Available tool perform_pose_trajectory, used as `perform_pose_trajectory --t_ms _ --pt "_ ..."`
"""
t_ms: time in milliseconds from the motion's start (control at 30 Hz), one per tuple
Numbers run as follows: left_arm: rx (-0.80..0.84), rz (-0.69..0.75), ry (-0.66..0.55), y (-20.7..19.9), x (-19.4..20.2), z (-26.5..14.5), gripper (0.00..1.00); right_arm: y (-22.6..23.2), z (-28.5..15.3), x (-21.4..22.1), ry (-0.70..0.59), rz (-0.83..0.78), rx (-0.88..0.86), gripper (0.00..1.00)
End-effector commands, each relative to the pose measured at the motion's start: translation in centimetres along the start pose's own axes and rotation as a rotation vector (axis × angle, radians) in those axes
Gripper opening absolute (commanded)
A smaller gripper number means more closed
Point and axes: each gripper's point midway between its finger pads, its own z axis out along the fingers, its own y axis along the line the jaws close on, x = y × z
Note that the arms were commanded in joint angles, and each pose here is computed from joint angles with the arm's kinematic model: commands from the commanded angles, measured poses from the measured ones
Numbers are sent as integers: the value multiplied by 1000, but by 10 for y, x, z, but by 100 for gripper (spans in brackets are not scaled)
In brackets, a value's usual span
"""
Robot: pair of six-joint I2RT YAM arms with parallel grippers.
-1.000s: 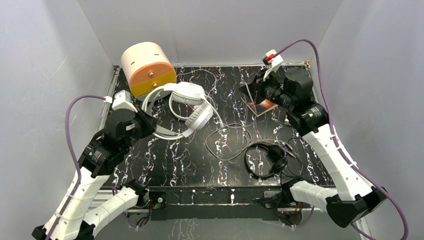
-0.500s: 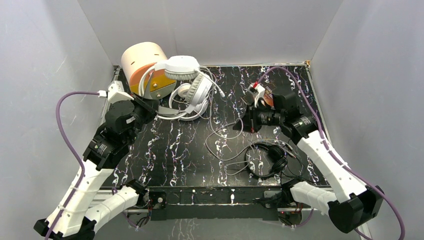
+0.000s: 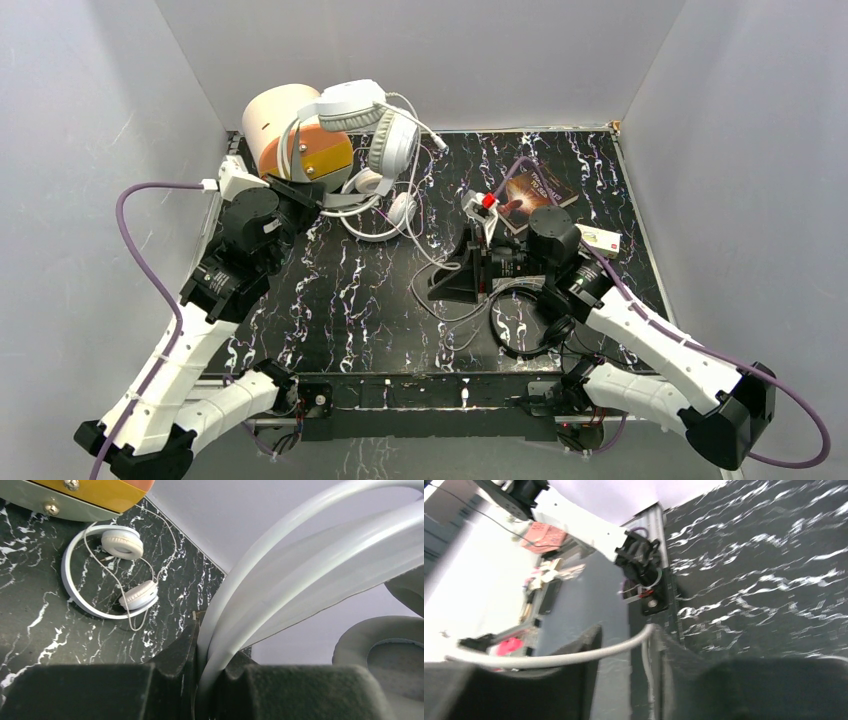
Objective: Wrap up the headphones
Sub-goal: Wrap the headphones cable around the headphones.
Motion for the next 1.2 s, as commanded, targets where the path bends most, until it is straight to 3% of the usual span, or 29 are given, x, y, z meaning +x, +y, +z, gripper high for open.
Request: perform_pose_trajectory --t_ms 0,133,233,467,700,967,1167 --pt "161 -201 -66 -47 -32 -17 0 -3 1 -36 -178 -235 29 62" --pt "194 -248 -21 -56 -27 -21 0 -16 1 -52 -290 -382 77 89" --pt "200 -257 -7 -61 -29 -26 0 -18 0 -59 -331 -480 80 98" --pt "223 -287 -1 -71 -36 -33 0 -36 -11 -72 -366 -567 230 99" --pt "225 -305 -17 -71 -38 -31 0 -18 -29 -79 -412 -577 259 99" --pt "274 -344 6 -82 -36 -33 0 -4 -18 -96 -446 -580 167 97" --pt "310 -355 33 -92 -38 -41 0 -49 -35 -119 -565 -568 422 99"
